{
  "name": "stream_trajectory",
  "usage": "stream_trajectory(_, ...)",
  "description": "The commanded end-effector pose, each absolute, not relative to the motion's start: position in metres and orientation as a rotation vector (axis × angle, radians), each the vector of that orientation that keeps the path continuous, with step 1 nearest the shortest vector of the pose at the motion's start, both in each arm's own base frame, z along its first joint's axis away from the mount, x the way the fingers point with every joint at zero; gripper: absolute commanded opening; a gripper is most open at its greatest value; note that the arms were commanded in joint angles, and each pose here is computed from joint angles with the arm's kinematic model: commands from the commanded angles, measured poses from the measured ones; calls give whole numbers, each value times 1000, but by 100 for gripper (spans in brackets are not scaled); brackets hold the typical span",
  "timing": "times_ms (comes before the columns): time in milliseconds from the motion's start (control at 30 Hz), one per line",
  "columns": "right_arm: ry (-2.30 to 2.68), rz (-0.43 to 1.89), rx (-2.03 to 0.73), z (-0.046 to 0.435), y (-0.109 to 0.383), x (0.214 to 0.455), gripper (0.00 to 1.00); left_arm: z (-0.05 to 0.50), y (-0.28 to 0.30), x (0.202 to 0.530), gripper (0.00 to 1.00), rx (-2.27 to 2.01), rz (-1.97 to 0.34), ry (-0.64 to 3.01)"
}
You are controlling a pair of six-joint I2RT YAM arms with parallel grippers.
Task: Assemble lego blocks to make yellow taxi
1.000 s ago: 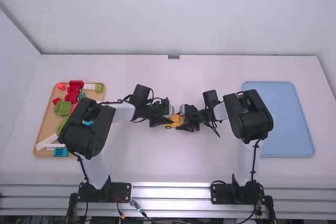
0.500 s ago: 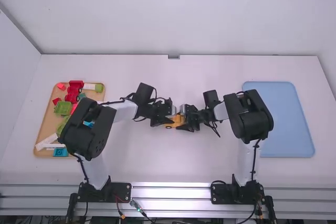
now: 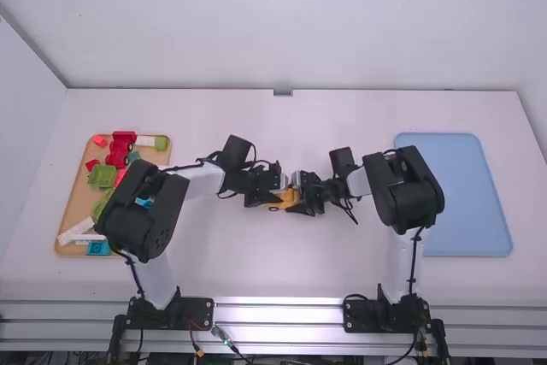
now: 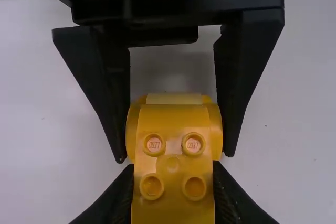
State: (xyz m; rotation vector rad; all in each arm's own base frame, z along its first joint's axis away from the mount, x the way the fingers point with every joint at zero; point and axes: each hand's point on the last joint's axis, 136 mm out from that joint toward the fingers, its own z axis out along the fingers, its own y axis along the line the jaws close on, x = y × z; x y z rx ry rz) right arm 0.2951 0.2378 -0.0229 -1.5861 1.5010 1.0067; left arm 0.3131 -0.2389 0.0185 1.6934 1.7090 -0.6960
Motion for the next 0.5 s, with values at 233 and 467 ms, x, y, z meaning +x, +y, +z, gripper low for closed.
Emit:
stream_trajectory(233, 1560, 968, -1592, -33, 235, 299, 54, -28, -223, 285, 2, 1765, -632, 1942)
stream_trajectory(467, 1561, 969, -1592, -33, 235, 299, 54, -29, -226, 284, 2, 1796, -608, 1925)
